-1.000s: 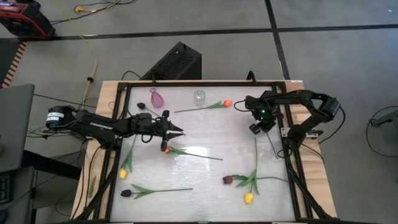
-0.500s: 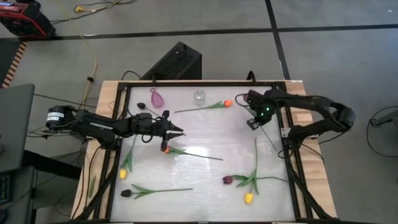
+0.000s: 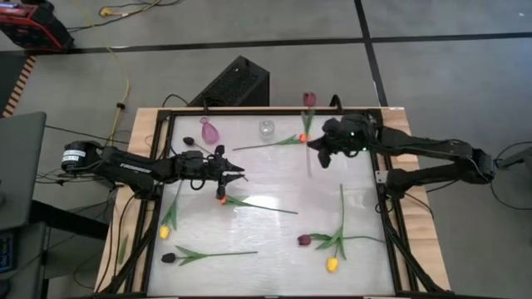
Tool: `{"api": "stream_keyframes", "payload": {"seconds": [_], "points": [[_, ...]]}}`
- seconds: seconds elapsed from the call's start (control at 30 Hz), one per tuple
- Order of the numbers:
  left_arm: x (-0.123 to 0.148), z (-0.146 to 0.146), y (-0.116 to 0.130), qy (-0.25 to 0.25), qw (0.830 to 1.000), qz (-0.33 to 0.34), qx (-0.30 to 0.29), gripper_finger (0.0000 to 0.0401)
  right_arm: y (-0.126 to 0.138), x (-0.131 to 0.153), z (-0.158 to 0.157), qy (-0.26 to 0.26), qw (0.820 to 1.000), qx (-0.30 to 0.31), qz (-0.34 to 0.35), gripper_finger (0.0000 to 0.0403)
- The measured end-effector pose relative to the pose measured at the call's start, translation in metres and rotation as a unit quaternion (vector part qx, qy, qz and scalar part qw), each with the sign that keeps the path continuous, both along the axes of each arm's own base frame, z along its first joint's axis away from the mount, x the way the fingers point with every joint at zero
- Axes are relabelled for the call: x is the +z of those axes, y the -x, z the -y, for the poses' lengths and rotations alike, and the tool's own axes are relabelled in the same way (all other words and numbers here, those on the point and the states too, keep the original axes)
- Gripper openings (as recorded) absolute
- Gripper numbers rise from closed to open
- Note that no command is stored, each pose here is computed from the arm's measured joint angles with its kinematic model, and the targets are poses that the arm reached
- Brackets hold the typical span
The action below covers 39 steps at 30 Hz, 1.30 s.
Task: Sort flowers into vase by color
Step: Put the top red flower into the purple vase
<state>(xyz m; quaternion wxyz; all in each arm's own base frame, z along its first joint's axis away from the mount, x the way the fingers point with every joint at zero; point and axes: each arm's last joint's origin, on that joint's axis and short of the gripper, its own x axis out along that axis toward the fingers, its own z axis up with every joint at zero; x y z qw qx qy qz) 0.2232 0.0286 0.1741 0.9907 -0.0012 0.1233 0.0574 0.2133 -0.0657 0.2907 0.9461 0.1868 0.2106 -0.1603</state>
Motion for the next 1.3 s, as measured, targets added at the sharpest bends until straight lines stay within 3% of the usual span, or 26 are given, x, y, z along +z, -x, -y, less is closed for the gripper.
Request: {"api": "stream_keyframes", "payload": {"seconds": [0.17, 0.33, 0.57, 0.73, 0.87, 1.0, 1.1, 1.3], "points": [[0.0, 0.0, 0.0, 0.001, 1.0, 0.0, 0.001, 0.0075, -0.036, 0.012, -0.007, 0.098, 0.987, 0.049, 0.119, 0.0018], [0.0, 0.0, 0.0, 0.005, 1.0, 0.001, 0.002, 0.0075, -0.068, 0.013, 0.002, 0.144, 0.961, 0.045, 0.23, 0.0018], [-0.005, 0.0, 0.002, 0.006, 0.999, -0.031, 0.011, 0.0075, -0.122, 0.014, 0.031, 0.171, 0.955, 0.041, 0.239, 0.0018], [0.001, -0.006, 0.023, -0.021, 0.986, -0.081, 0.146, 0.0075, -0.162, 0.016, 0.054, 0.189, 0.95, 0.048, 0.243, 0.0018], [0.006, -0.009, 0.051, -0.02, 0.95, -0.121, 0.287, 0.0075, -0.193, 0.009, 0.073, 0.191, 0.951, 0.038, 0.241, 0.0018], [0.008, -0.01, 0.079, 0.01, 0.911, -0.107, 0.398, 0.0075, -0.221, 0.005, 0.089, 0.195, 0.949, 0.031, 0.247, 0.0018], [0.007, -0.01, 0.092, 0.021, 0.895, -0.084, 0.438, 0.0075, -0.239, 0.003, 0.096, 0.198, 0.946, 0.03, 0.256, 0.0018], [0.006, -0.009, 0.105, 0.021, 0.889, -0.095, 0.447, 0.0075, -0.265, 0.006, 0.106, 0.206, 0.939, 0.027, 0.274, 0.0018]]}}
